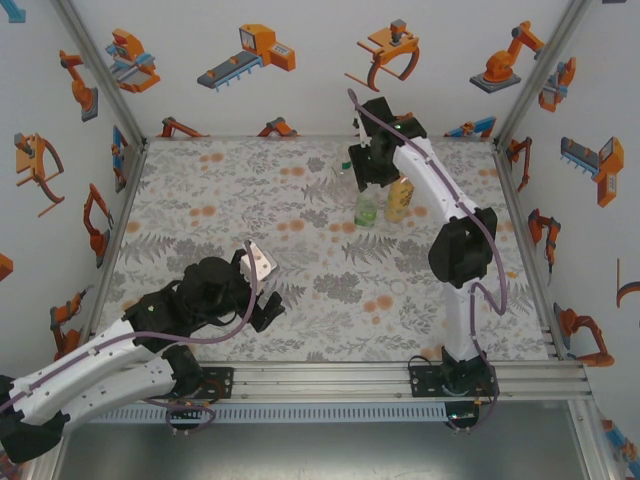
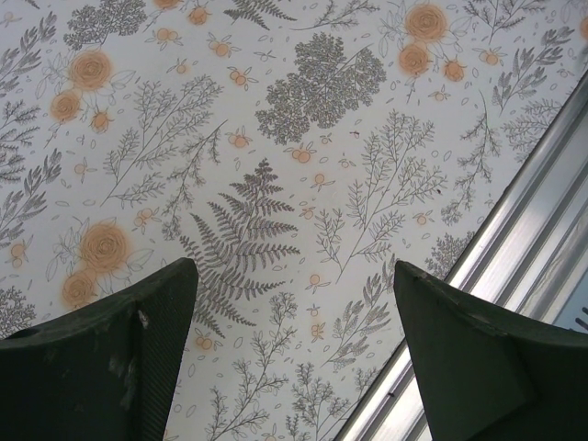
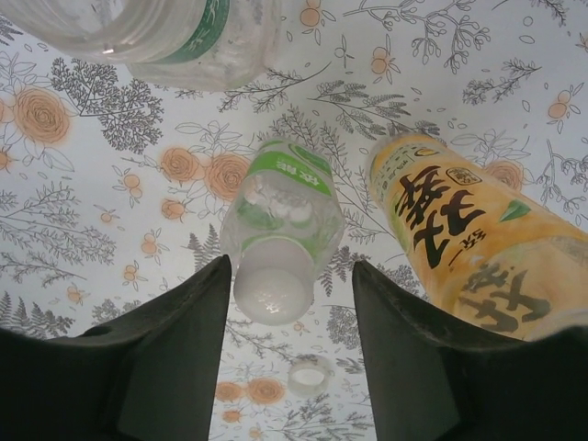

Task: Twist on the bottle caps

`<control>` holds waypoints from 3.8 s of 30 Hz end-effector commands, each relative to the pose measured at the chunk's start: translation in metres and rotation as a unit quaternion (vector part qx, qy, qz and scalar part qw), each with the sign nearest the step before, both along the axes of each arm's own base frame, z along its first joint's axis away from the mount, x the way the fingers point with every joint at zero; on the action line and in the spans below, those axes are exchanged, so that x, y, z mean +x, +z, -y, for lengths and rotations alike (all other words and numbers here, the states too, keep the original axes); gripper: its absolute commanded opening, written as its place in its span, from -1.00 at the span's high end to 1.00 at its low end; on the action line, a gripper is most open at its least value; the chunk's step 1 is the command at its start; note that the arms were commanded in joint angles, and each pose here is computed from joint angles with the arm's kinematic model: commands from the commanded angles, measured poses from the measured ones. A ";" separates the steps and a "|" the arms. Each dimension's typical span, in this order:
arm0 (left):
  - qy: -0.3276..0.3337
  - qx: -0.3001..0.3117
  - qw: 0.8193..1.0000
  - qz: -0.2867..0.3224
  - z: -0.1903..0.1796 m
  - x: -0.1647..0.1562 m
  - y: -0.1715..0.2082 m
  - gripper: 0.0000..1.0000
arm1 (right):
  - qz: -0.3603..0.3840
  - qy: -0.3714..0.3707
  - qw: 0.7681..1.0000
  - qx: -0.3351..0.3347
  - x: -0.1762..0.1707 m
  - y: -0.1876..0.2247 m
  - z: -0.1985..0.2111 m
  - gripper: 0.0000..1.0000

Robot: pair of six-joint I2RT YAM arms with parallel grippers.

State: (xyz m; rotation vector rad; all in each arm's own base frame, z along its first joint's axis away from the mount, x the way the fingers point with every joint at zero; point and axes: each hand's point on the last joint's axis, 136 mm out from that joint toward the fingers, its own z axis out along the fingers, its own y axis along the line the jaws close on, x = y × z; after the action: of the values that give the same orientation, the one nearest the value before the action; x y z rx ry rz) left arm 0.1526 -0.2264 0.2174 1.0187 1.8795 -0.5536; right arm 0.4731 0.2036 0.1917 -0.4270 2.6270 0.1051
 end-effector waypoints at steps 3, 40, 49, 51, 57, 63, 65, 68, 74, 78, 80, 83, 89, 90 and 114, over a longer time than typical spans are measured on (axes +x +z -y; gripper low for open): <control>-0.006 -0.011 1.000 0.009 0.002 0.000 0.008 -0.60 | 0.034 -0.011 0.999 0.007 -0.001 0.040 0.007 -0.13; 0.014 -0.007 1.000 0.018 -0.015 -0.002 0.005 -0.62 | 0.307 0.050 0.925 0.217 0.072 0.063 -0.062 -0.53; 0.017 -0.003 1.000 0.020 -0.017 -0.002 0.003 -0.64 | 0.310 0.063 0.926 0.206 0.083 0.041 -0.068 -0.32; 0.017 -0.002 1.000 0.018 -0.017 -0.002 0.002 -0.64 | 0.315 0.062 0.925 0.203 0.083 0.037 -0.067 -0.24; 0.019 -0.003 1.000 0.017 -0.017 -0.001 0.002 -0.64 | 0.316 0.065 0.926 0.198 0.081 0.030 -0.066 0.05; 0.022 -0.001 1.000 0.018 -0.018 0.000 0.001 -0.65 | 0.318 0.072 0.924 0.199 0.079 0.034 -0.067 0.31; 0.022 -0.001 1.000 0.020 -0.018 0.000 0.002 -0.65 | 0.319 0.074 0.923 0.201 0.077 0.039 -0.067 0.37; 0.023 -0.007 0.999 0.023 -0.018 0.000 0.005 -0.65 | 0.325 0.080 0.919 0.209 0.071 0.052 -0.070 0.42; 0.020 -0.016 0.999 0.030 -0.016 0.001 0.011 -0.65 | 0.328 0.100 0.907 0.244 0.047 0.087 -0.082 0.49; 0.019 -0.024 0.999 0.038 -0.015 0.002 0.018 -0.65 | 0.321 0.118 0.899 0.272 0.024 0.112 -0.090 0.54; 0.017 -0.029 0.999 0.042 -0.014 0.002 0.022 -0.65 | 0.312 0.141 0.894 0.288 0.006 0.122 -0.097 0.55; 0.012 -0.037 0.998 0.048 -0.013 0.001 0.030 -0.65 | 0.292 0.178 0.888 0.307 -0.025 0.136 -0.106 0.57; -0.002 -0.068 0.996 0.061 -0.009 -0.003 0.046 -0.66 | 0.255 0.256 0.862 0.356 -0.096 0.156 -0.112 0.57; -0.006 -0.074 0.995 0.063 -0.007 -0.004 0.049 -0.66 | 0.250 0.272 0.855 0.365 -0.108 0.159 -0.112 0.57; -0.197 -0.210 0.957 0.047 0.053 -0.049 0.115 -0.93 | 0.203 0.511 0.655 0.518 -0.332 0.236 -0.088 0.95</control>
State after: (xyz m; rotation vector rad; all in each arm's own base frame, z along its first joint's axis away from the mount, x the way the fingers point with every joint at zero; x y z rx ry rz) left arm 0.1111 -0.2747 0.3033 1.1098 1.4824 -0.9908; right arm 0.1614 0.2938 0.4107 -1.1487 1.3012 1.4867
